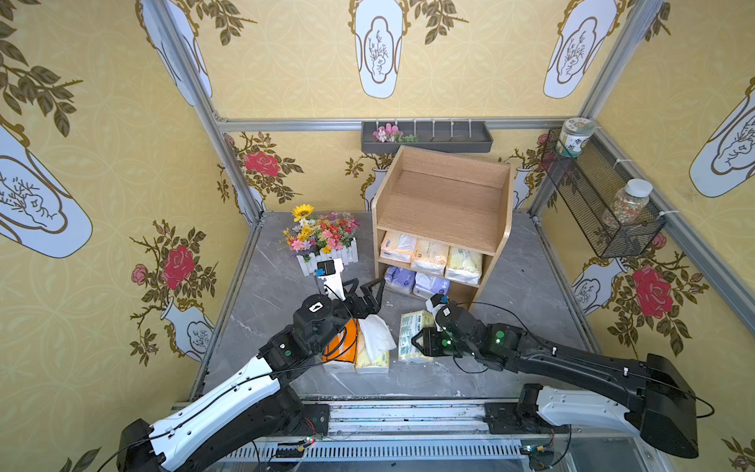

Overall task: Remove the tissue boxes from the shelf
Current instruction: Pick up a box of tissues from the shelf, then place the box of tissues at the center of the board.

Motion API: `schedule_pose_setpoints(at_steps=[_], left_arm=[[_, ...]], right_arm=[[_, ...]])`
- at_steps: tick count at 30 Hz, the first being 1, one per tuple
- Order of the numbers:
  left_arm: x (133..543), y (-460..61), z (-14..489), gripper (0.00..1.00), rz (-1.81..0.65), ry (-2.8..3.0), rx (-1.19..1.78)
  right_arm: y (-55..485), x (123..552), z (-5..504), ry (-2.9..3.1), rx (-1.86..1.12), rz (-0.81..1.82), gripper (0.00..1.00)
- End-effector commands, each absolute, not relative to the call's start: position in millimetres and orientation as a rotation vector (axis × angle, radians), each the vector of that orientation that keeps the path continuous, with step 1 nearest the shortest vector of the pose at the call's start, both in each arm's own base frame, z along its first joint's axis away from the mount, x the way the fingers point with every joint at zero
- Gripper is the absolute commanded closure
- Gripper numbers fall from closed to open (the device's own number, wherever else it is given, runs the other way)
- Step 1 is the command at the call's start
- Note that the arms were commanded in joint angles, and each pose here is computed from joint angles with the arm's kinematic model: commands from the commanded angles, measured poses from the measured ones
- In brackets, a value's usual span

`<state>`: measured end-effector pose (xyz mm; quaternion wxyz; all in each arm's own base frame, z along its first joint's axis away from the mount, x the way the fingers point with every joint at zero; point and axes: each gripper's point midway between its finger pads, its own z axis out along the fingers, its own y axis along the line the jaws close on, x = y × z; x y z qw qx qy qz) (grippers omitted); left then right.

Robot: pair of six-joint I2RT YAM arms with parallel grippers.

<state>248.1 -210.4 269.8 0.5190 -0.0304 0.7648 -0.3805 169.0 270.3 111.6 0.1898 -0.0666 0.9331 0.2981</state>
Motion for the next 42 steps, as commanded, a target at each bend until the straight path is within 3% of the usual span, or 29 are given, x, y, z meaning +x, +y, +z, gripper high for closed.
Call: schedule_pose_setpoints(at_steps=[1,23,30,37,42], left_arm=[[252,-209,272,0.0,-0.955,1.808,-0.143],[254,-204,270,0.0,-0.984,1.786,-0.209],[261,-213,277,0.0,-0.977,1.784,-0.183],[267,-221,285,0.0,-0.995,1.766,-0.157],[269,-224,287,0.0,-1.004,1.762,-0.152]], right_arm=[[278,167,106,2.649,-0.255,0.863,0.58],[315,168,70,2.738,-0.317,1.122,0.51],[304,169,60,2.764,-0.313,1.027,0.18],[266,179,59,2.765,-0.307,0.703,0.02],[250,181,64,2.744,-0.338,0.543,0.01]])
